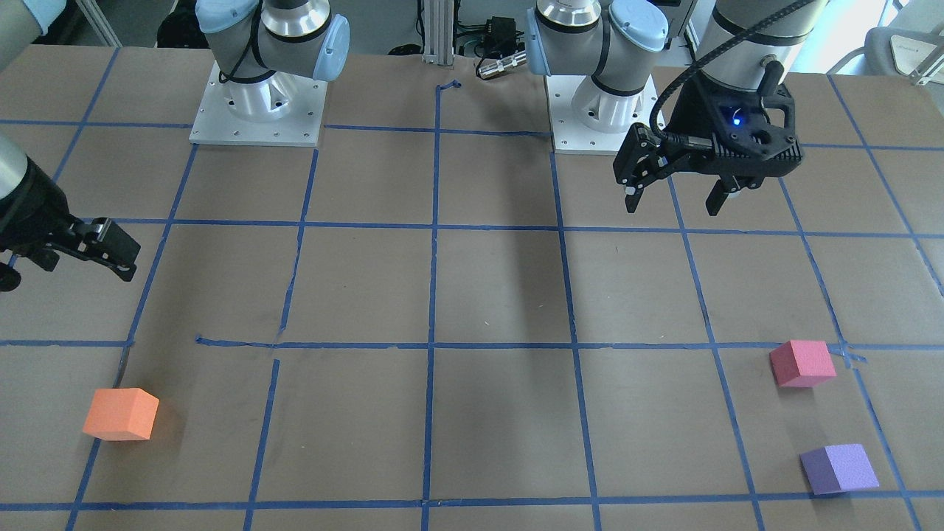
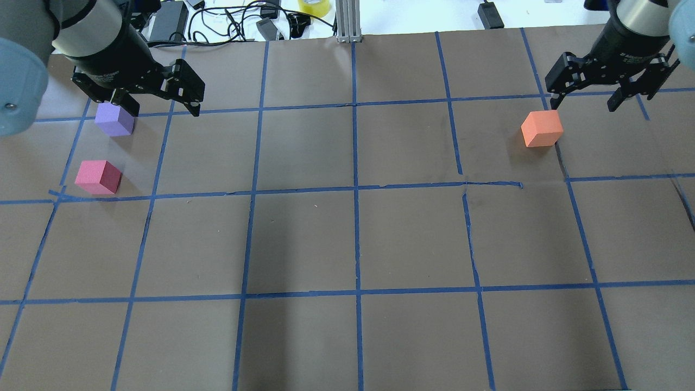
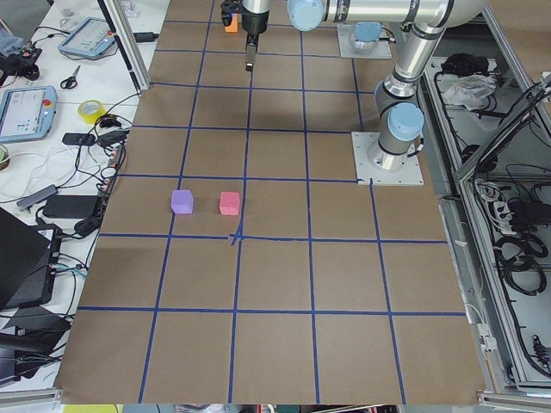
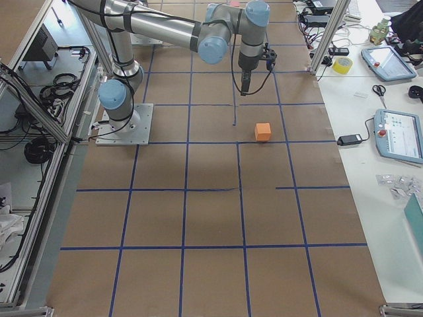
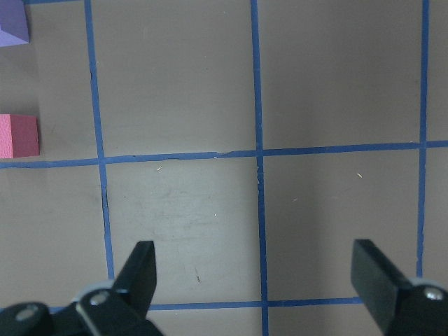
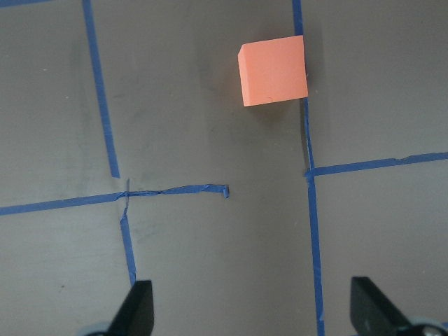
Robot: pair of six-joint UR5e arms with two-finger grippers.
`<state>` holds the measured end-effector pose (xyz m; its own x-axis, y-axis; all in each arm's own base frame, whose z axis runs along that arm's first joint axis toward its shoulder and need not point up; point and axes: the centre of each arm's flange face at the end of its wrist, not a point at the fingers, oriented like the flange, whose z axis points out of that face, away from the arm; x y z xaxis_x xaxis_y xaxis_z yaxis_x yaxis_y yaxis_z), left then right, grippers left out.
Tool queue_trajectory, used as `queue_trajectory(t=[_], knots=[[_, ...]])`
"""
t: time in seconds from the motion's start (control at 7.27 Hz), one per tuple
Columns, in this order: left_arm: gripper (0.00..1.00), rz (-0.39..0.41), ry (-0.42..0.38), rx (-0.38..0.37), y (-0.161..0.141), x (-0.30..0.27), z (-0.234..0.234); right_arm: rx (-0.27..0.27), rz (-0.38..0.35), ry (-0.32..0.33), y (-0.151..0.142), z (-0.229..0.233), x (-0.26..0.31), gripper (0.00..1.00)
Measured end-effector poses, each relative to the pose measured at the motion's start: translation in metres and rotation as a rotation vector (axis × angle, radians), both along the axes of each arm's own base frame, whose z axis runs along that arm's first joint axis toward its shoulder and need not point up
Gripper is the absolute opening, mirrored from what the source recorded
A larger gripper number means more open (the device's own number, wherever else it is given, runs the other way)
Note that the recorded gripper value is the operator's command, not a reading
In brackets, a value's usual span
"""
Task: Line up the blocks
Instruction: 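Move the right gripper over the orange cube and lower it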
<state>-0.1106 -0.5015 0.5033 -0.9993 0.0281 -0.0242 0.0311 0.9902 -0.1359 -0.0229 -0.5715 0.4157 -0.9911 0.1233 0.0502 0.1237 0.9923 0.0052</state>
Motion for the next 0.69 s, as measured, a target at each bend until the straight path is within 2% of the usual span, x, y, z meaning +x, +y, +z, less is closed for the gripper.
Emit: queue_trajectory(t=[0.28,0.41,0.69], knots=[[1.0,0.01,0.003,0.009,0.001,-0.001,-0.005,-0.025,0.001,0.049,-0.034,-0.045,-0.022,1.0],[1.0,0.014,0.004,0.011,0.001,-0.001,-0.006,-0.055,0.035,0.061,-0.053,-0.07,-0.029,1.0],[1.0,0.016,0.004,0.01,0.001,-0.001,-0.006,-0.137,0.155,0.088,-0.086,-0.116,-0.039,1.0]])
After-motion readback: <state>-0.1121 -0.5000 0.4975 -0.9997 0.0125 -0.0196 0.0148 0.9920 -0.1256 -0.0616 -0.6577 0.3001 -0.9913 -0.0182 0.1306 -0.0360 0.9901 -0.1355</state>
